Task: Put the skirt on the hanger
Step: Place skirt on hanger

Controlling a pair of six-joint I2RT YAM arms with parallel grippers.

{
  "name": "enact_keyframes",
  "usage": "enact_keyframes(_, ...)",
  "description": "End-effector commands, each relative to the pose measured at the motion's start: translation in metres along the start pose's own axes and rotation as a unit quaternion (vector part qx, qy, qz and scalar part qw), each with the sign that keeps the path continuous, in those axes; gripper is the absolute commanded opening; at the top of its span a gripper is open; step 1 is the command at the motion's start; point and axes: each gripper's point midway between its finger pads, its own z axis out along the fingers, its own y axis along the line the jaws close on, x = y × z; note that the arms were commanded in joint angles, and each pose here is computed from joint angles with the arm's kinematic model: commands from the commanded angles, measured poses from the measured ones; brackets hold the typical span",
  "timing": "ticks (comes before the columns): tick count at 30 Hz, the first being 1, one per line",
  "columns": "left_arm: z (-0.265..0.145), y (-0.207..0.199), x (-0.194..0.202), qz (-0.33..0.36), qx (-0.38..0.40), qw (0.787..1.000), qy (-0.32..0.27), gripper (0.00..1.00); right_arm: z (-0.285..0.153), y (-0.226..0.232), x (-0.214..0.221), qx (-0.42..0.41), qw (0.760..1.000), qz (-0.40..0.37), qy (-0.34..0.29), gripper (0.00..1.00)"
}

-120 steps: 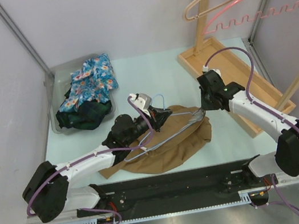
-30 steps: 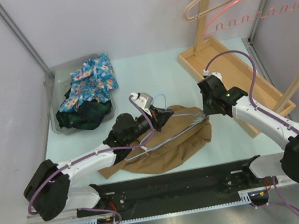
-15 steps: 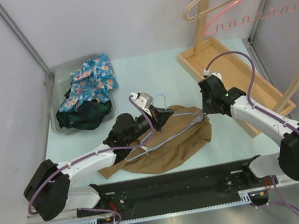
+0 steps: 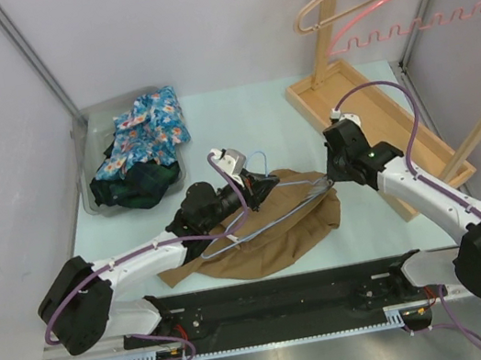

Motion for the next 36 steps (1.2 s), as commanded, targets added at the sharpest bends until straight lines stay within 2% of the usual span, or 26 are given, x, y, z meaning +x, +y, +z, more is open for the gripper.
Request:
enact_keyframes(1, 0.004, -0.021, -0.031, 0.01, 0.038, 0.998, -0.041, 0.0, -0.009, 0.015, -0.018, -0.036, 0.999, 0.02, -0.027, 0.0)
enact_keyframes(16, 0.01, -0.03, -0.028, 0.016, 0.049, 0.998, -0.033, 0.0, -0.037, 0.072, -0.026, -0.189, 0.981, 0.0, -0.035, 0.0)
enact_keyframes(25, 0.01, -0.031, -0.033, 0.018, 0.05, 0.998, -0.041, 0.0, -0.036, 0.082, -0.014, -0.206, 0.978, -0.01, -0.01, 0.0)
enact_keyframes(30, 0.01, -0.03, -0.039, 0.015, 0.044, 0.998, -0.05, 0.0, -0.051, 0.089, -0.013, -0.24, 0.971, -0.015, -0.008, 0.0)
enact_keyframes(36, 0.013, -0.026, -0.045, 0.015, 0.032, 0.997, -0.062, 0.0, -0.063, 0.081, -0.007, -0.236, 0.972, -0.017, -0.001, 0.0)
